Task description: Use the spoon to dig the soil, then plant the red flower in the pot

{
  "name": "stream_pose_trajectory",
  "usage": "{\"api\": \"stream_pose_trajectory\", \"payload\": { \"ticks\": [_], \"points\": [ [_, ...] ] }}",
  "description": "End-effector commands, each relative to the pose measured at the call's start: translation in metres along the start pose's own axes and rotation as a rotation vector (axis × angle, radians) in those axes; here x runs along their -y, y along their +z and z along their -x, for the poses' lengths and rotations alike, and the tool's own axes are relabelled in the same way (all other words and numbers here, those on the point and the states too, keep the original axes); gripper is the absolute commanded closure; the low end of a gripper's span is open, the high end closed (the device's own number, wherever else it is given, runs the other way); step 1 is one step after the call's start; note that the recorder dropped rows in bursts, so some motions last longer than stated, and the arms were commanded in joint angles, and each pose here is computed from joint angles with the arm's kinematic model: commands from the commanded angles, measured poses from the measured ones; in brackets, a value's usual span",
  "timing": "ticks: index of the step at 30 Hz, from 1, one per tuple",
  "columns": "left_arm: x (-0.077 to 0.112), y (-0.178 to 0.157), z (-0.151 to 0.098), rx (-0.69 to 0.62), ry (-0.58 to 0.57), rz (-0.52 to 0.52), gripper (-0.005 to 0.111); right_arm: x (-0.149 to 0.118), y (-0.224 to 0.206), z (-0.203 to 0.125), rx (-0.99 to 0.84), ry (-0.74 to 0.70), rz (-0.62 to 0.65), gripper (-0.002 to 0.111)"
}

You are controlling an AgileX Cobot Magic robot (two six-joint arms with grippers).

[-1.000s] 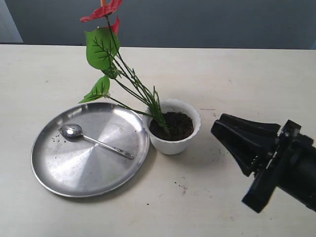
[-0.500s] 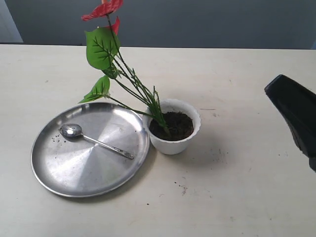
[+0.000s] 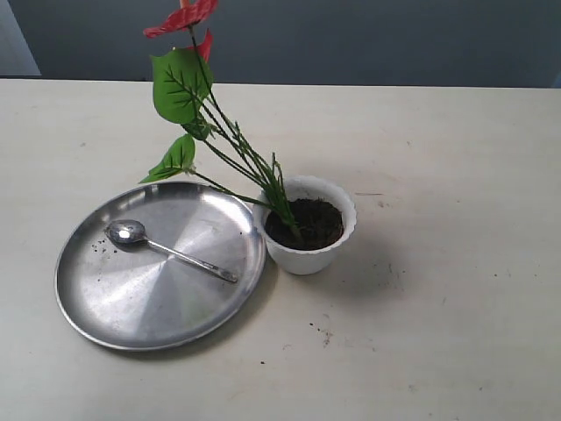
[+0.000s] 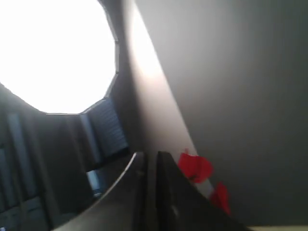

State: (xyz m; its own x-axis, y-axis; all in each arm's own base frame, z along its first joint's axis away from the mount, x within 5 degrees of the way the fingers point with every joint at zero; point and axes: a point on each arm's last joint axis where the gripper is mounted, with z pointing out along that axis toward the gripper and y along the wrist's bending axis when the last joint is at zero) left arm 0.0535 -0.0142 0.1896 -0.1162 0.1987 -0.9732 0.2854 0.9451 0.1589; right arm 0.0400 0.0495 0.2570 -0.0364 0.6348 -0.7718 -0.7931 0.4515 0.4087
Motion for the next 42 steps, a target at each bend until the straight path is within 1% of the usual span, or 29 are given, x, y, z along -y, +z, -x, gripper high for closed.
{"api": "stream_pose_trajectory", "payload": {
  "ticks": [1, 2, 3, 5, 11, 15, 17, 20, 21, 23, 28, 33, 35, 42],
  "points": [
    [0.0, 0.0, 0.002, 0.017, -0.009, -0.005, 0.106, 0.023, -0.016, -0.009, -0.06, 0.069, -0.317, 0.1],
    [0.0, 0.0, 0.002, 0.017, -0.009, -0.005, 0.106, 0.027, -0.02, -0.009, -0.058, 0.072, -0.379, 0.1],
    [0.0, 0.0, 0.002, 0.017, -0.009, -0.005, 0.106, 0.029, -0.022, -0.009, -0.046, 0.077, -0.413, 0.1],
    [0.0, 0.0, 0.002, 0.017, -0.009, -0.005, 0.106, 0.031, -0.024, -0.009, -0.04, 0.061, -0.448, 0.1],
    [0.0, 0.0, 0.002, 0.017, -0.009, -0.005, 0.106, 0.03, -0.023, -0.009, -0.039, 0.052, -0.442, 0.1],
    [0.0, 0.0, 0.002, 0.017, -0.009, -0.005, 0.106, 0.025, -0.021, -0.007, -0.016, 0.06, -0.38, 0.1],
    [0.0, 0.0, 0.002, 0.017, -0.009, -0.005, 0.106, 0.026, -0.022, -0.005, 0.011, 0.079, -0.39, 0.1],
    [0.0, 0.0, 0.002, 0.017, -0.009, -0.005, 0.106, 0.031, -0.024, -0.002, 0.044, 0.097, -0.454, 0.1],
    [0.0, 0.0, 0.002, 0.017, -0.009, -0.005, 0.106, 0.033, -0.025, -0.002, 0.034, 0.083, -0.474, 0.1],
    [0.0, 0.0, 0.002, 0.017, -0.009, -0.005, 0.106, 0.035, -0.027, -0.004, -0.005, 0.003, -0.494, 0.1],
    [0.0, 0.0, 0.002, 0.017, -0.009, -0.005, 0.106, 0.042, -0.033, -0.014, -0.182, -0.201, -0.573, 0.1],
    [0.0, 0.0, 0.002, 0.017, -0.009, -0.005, 0.106, 0.045, -0.036, -0.019, -0.282, -0.31, -0.598, 0.1],
    [0.0, 0.0, 0.002, 0.017, -0.009, -0.005, 0.106, 0.045, -0.036, -0.02, -0.3, -0.345, -0.596, 0.1],
    [0.0, 0.0, 0.002, 0.017, -0.009, -0.005, 0.106, 0.046, -0.037, -0.021, -0.314, -0.336, -0.605, 0.1]
  ]
}}
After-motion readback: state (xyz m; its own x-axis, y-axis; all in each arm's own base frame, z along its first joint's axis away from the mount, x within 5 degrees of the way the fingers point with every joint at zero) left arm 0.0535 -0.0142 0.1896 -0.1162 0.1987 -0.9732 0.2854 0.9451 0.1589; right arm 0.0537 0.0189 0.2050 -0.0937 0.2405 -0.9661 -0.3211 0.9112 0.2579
